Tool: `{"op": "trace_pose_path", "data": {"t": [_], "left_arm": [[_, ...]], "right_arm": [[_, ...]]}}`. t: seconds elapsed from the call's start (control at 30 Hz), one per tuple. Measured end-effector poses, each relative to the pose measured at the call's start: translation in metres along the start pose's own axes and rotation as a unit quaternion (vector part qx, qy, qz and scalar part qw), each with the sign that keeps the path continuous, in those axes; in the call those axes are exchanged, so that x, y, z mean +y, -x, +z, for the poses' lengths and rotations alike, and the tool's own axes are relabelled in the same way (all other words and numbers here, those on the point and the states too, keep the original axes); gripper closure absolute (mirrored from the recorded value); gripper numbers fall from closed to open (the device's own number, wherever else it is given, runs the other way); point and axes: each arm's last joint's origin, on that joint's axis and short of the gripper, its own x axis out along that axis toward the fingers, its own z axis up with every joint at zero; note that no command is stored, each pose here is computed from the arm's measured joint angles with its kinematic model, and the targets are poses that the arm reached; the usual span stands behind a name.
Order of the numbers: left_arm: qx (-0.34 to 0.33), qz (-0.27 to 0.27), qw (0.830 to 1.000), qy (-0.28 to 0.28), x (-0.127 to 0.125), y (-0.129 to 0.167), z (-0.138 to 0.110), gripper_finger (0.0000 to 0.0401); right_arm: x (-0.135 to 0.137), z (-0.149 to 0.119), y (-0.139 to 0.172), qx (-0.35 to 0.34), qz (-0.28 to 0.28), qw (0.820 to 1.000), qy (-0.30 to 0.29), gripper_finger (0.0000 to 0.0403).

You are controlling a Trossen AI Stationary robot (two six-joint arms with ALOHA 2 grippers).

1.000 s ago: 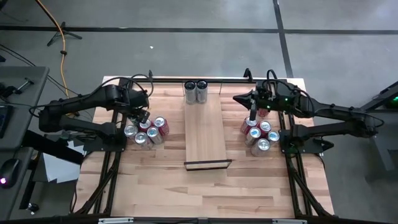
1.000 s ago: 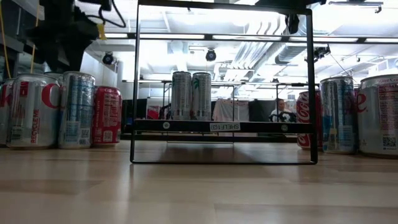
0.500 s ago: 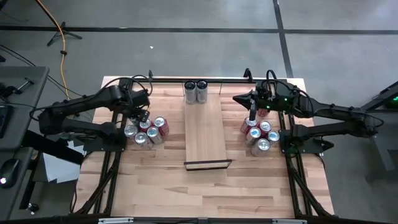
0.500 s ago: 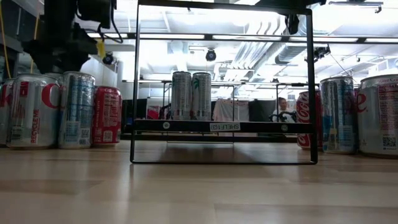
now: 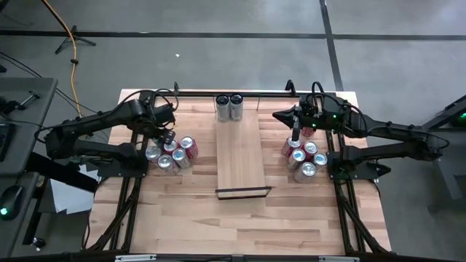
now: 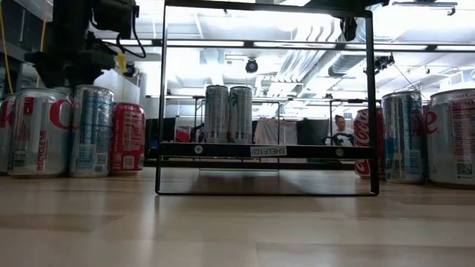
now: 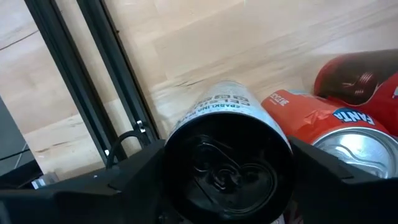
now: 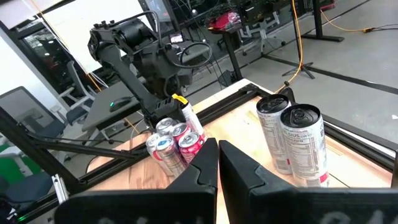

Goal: Place canned beverage on shelf
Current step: Put the white/pink soda can on the shelf aligned with the other white/pink soda cans

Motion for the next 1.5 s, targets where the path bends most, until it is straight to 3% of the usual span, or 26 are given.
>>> {"op": "trace_pose_path", "data": {"t": [0.17, 0.43, 0.63, 1.03, 1.17, 1.33, 1.5], "left_arm": [[-0.002, -0.001, 1.0, 0.001, 0.0, 0.001, 0.0, 0.0229], [-0.009, -0.003, 1.0, -0.003, 0.002, 0.003, -0.001, 0.023], [-0.047, -0.015, 0.999, 0.0, 0.003, 0.022, 0.005, 0.023], [-0.166, -0.09, 0.982, 0.021, 0.008, 0.096, 0.021, 0.023], [-0.195, -0.124, 0.973, -0.002, 0.007, 0.123, 0.028, 0.023], [-0.208, -0.206, 0.954, -0.066, -0.017, 0.149, 0.044, 0.023], [-0.198, -0.237, 0.937, -0.165, -0.069, 0.159, 0.061, 0.023]], "right_arm": [[0.0, 0.0, 0.0, 0.0, 0.0, 1.0, 0.0, 0.0402], [0.0, 0.0, 0.0, 0.0, 0.0, 1.0, 0.0, 0.0402], [0.0, 0.0, 0.0, 0.0, 0.0, 1.0, 0.0, 0.0402], [0.0, -0.001, 0.0, 0.002, -0.001, 1.0, 0.0, 0.0402], [0.0, -0.001, 0.0, 0.002, -0.001, 1.0, 0.0, 0.0402], [0.0, -0.001, 0.0, 0.003, -0.001, 1.0, -0.013, 0.0402], [0.0, -0.001, 0.0, 0.002, -0.001, 1.0, -0.019, 0.0402]]}}
